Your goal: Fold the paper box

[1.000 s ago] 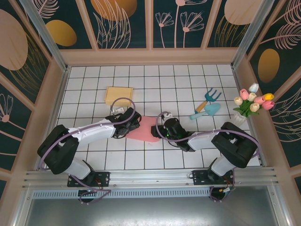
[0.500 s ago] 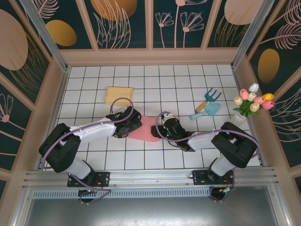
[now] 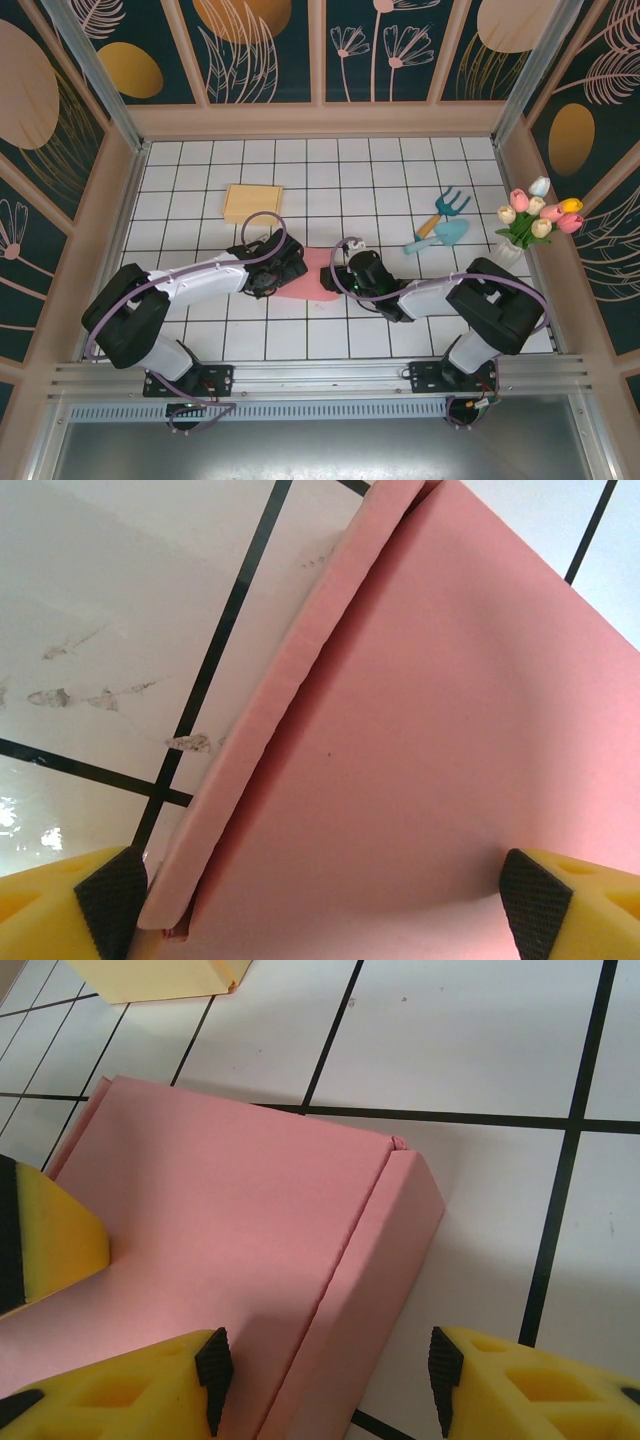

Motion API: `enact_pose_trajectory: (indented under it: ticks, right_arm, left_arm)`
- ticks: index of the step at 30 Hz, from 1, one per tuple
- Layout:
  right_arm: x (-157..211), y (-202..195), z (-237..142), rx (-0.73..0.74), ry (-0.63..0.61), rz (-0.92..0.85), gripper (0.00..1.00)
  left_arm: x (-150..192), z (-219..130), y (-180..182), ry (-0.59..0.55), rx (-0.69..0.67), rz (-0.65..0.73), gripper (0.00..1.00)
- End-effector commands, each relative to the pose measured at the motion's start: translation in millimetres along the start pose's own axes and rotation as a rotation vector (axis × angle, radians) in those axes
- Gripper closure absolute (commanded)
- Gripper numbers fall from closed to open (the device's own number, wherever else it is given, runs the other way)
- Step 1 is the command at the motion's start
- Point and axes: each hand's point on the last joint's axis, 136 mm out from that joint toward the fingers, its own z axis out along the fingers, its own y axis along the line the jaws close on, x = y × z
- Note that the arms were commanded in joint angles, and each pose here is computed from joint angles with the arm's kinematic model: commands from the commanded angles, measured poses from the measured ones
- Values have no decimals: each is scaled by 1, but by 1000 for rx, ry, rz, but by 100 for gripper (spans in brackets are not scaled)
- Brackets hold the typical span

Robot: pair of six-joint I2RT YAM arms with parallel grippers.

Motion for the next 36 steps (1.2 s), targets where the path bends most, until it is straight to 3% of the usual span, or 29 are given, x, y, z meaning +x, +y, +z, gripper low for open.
enact_pose_trajectory:
  ticks: [1, 12, 20, 36]
  right_arm:
    - [19, -3, 4, 5, 66, 6, 41]
    - [27, -2, 13, -1, 89, 8, 41]
    - [28, -3, 12, 6, 87, 5, 41]
    - [16, 3, -8, 24, 61, -40, 41]
  left_arm:
    - [14, -3, -14, 79, 42, -34, 8]
    - [17, -15, -25, 90, 89, -87, 8]
    - [4, -10, -5, 1, 6, -85, 8]
    - [-2, -3, 18, -62, -79, -72, 8]
